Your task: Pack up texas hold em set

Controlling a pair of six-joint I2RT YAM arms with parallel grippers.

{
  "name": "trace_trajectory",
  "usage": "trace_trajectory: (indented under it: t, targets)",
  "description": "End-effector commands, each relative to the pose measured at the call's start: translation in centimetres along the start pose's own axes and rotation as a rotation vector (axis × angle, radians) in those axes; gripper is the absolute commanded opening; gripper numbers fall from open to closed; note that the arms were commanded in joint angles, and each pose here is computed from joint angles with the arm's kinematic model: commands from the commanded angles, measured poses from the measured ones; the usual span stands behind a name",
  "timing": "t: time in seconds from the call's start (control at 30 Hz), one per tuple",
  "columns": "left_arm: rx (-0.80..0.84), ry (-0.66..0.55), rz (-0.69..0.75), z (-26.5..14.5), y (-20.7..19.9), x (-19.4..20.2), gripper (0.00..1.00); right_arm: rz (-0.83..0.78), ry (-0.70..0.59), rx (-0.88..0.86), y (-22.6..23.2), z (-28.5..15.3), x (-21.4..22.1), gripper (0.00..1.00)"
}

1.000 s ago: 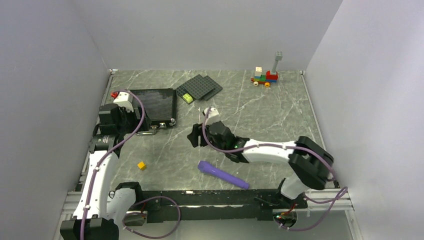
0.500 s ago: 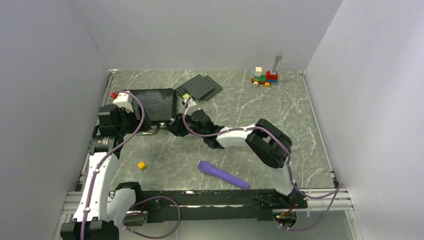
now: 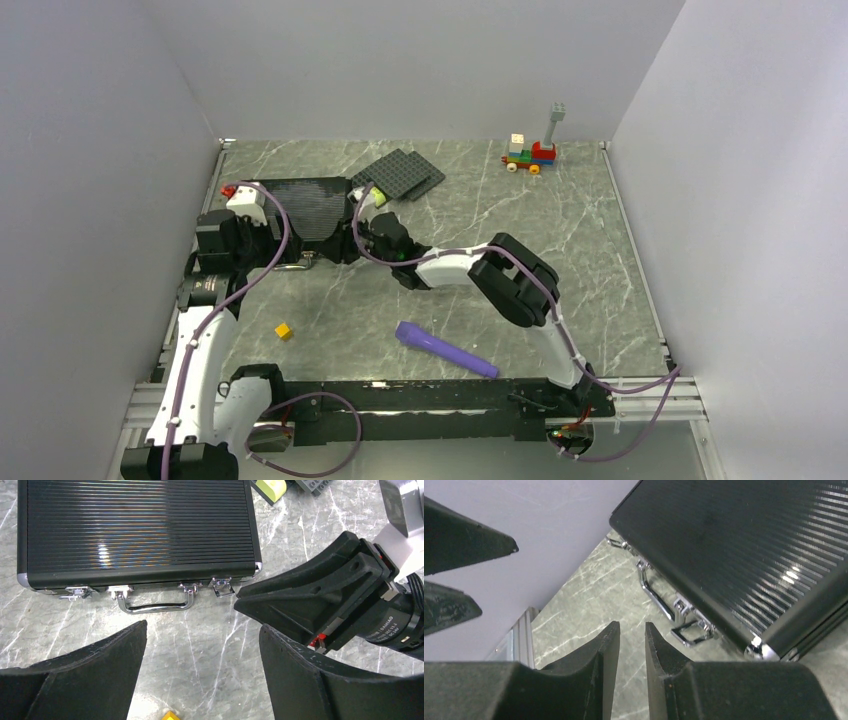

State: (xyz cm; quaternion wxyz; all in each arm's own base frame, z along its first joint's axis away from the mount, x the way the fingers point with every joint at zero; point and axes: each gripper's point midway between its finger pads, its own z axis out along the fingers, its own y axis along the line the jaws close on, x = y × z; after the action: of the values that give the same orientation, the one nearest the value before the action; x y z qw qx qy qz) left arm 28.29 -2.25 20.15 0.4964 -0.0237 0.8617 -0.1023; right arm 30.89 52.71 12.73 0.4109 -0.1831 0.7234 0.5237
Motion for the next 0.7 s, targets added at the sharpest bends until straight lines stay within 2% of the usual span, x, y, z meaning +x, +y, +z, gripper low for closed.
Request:
trace_trajectory:
  t: [0.0,0.67]
  targets:
    - [0.017,-0.042,0.015,-0.3,-0.4,-1.0,0.86,-0.046,-0.038,-0.002,-0.1,1.3,-1.6,0.29]
    - [0.018,-0.034,0.014,-0.1,-0.3,-0.9,0.86,0.011,0.071,0.127,-5.5,1.8,4.6,0.27]
